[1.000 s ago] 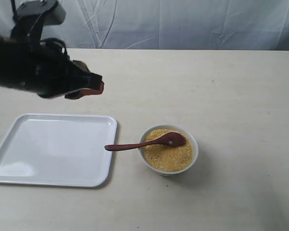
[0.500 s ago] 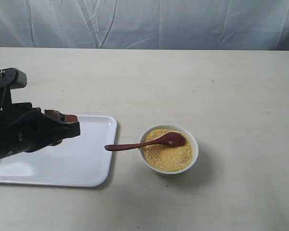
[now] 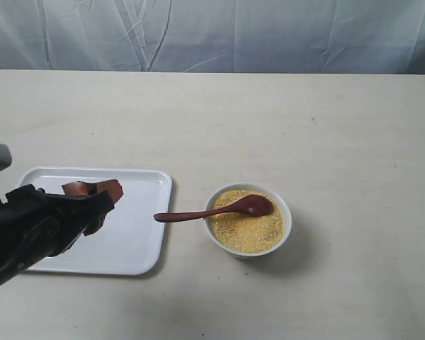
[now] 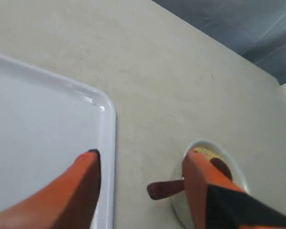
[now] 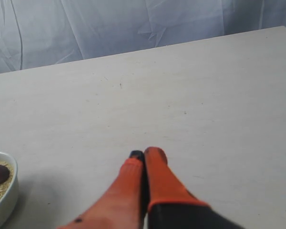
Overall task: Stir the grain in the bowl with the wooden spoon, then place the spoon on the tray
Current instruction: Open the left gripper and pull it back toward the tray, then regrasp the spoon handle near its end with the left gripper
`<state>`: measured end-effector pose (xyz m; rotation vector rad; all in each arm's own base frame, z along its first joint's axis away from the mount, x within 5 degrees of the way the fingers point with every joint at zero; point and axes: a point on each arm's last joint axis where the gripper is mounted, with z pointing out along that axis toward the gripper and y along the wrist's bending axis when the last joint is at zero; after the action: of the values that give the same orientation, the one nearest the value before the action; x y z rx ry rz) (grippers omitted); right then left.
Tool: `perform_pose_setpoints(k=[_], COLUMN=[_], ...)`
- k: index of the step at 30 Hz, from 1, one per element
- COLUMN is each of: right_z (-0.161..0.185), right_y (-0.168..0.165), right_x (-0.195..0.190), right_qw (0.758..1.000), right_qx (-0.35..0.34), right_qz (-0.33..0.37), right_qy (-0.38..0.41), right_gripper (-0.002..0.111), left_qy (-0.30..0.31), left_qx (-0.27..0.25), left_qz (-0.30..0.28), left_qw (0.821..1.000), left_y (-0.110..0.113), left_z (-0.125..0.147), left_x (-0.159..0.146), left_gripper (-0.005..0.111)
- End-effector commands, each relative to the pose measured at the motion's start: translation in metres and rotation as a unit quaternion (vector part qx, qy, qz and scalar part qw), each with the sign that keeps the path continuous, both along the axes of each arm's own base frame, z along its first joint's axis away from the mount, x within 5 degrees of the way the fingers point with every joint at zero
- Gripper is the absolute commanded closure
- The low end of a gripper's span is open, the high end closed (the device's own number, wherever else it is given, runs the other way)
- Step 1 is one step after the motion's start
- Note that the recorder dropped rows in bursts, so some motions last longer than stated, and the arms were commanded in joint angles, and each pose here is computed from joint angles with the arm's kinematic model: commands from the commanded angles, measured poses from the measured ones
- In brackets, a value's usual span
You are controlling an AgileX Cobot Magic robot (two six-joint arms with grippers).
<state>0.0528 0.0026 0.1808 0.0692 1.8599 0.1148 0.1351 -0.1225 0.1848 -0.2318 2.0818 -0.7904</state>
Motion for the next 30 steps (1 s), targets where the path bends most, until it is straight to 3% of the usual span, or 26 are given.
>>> perform_pose_setpoints(k=[1, 12, 18, 25, 30], right_z=[-0.001, 0.000, 0.000, 0.000, 0.000], right_y=[0.000, 0.000, 0.000, 0.000, 0.000], right_x=[0.000, 0.000, 0.000, 0.000, 0.000], right_qw=[1.000, 1.000, 1.000, 1.000, 1.000], right_qx=[-0.001, 0.001, 0.001, 0.001, 0.000], right_qz=[-0.003, -0.003, -0.003, -0.003, -0.003], right_qy=[-0.005, -0.006, -0.006, -0.006, -0.006], right_gripper=[0.108, 0.108, 0.108, 0.108, 0.108], left_qy=[0.026, 0.103, 0.115, 0.150, 0.144], left_qx=[-0.054, -0.110, -0.137, -0.106, -0.129], left_qz=[0.037, 0.020, 0.000, 0.005, 0.016], left_qw=[0.997, 0.988, 0.984, 0.983, 0.981], left_y=[-0.001, -0.029, -0.054, -0.065, -0.066], left_z=[-0.004, -0.035, -0.037, -0.056, -0.058], left_x=[0.001, 0.009, 0.022, 0.029, 0.032], left_gripper=[0.049, 0.048, 0.046, 0.045, 0.045])
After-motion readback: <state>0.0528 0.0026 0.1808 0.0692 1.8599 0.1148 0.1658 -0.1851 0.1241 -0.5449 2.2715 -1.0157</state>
